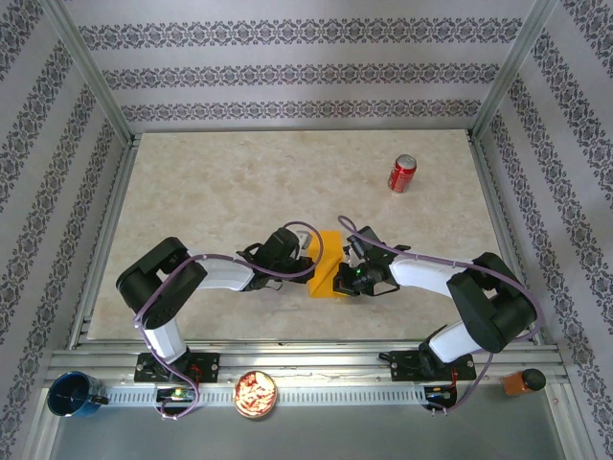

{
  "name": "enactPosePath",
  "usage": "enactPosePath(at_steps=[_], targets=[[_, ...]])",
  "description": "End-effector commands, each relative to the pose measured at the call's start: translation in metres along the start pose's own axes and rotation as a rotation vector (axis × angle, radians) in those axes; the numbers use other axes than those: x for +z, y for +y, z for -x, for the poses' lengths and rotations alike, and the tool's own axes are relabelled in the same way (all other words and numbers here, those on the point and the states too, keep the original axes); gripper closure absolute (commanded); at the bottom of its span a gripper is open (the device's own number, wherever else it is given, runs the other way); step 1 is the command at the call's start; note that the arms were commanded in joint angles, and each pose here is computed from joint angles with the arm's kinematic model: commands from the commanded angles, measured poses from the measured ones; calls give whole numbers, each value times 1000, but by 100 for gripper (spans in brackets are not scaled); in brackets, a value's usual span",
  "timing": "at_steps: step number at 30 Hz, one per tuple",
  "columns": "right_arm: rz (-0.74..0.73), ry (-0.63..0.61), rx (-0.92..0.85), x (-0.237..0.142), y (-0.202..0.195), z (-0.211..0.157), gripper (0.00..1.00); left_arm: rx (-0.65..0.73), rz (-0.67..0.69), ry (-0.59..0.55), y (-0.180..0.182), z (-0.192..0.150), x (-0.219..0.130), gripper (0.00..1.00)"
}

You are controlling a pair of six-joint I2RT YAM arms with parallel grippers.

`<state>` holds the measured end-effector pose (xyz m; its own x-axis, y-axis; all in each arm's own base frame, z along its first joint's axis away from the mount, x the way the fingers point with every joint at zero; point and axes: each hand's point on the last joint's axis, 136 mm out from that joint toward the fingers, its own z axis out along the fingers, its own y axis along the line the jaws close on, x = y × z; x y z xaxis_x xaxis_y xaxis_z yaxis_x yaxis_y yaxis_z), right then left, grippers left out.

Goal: Fold a paper plane with a square sheet of paper (pick it up from the middle)
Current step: Fold the triangle a second time at the center of the table.

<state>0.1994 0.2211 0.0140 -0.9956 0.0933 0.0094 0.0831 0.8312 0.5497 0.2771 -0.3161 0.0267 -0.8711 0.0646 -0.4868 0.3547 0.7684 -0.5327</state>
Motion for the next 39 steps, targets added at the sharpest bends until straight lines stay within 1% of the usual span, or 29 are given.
enactPosePath(at_steps=[1,12,14,23,26,31,35,39], targets=[[-32,36,13,2,-11,-7,100,18,-23,-13,-2,10,2,95],[-28,41,12,2,-10,-7,100,11,15,-19,7,13,1,95],[-27,41,11,2,-10,-7,100,11,12,-27,6,15,0,95],[-25,39,10,1,-9,-6,100,18,-35,8,-1,11,5,95],[-4,20,5,-2,-1,-1,100,15,-55,27,-3,7,6,97],[75,-39,-10,-13,23,12,98,9,-72,44,-5,4,8,97],[90,-48,-5,-12,27,14,97,8,-73,44,-6,5,9,97],[105,-35,6,-2,28,13,97,3,-74,43,-6,5,10,97]])
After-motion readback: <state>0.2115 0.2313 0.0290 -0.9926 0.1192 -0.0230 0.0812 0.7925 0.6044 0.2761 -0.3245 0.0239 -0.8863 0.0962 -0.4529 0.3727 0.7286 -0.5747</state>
